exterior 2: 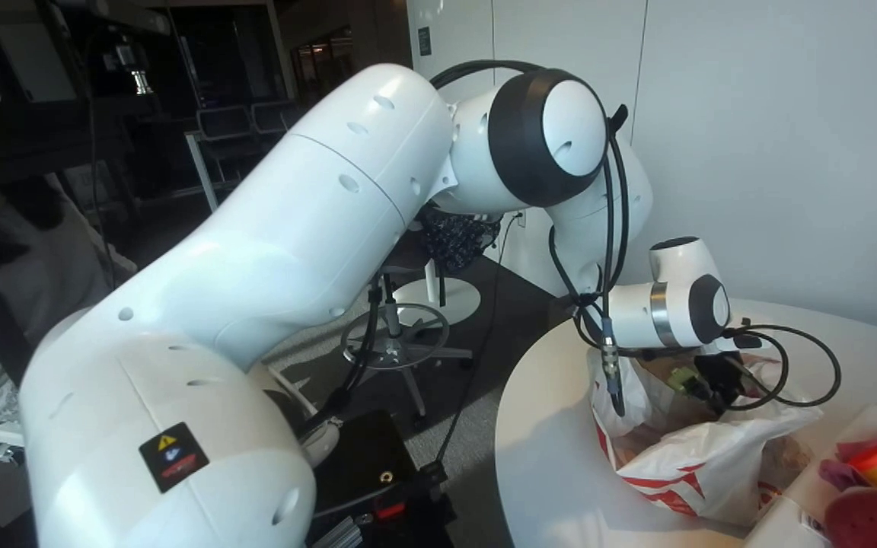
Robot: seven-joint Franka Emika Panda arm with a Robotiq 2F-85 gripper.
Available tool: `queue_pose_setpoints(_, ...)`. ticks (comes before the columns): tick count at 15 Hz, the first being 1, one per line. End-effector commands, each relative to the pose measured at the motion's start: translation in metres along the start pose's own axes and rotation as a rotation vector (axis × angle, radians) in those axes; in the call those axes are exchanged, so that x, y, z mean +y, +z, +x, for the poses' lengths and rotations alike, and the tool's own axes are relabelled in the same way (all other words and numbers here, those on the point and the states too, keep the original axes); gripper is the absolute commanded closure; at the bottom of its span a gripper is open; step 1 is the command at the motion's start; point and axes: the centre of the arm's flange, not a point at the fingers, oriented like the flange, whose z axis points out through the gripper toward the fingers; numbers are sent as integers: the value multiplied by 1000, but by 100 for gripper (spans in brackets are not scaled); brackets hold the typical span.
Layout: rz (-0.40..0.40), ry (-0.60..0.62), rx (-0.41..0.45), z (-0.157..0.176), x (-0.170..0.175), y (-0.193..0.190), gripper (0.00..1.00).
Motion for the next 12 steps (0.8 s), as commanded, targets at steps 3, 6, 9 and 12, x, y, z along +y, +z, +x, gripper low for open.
queue_pose_setpoints(3,5,2,6,6,5,-26,91)
queue_pose_setpoints(6,-3,0,-3,3,9,-45,97)
queue_pose_setpoints(9,-35,0,-27,-2,8,-50,71)
queue_pose_setpoints(12,-49,21,-48,-10,3,-55,50)
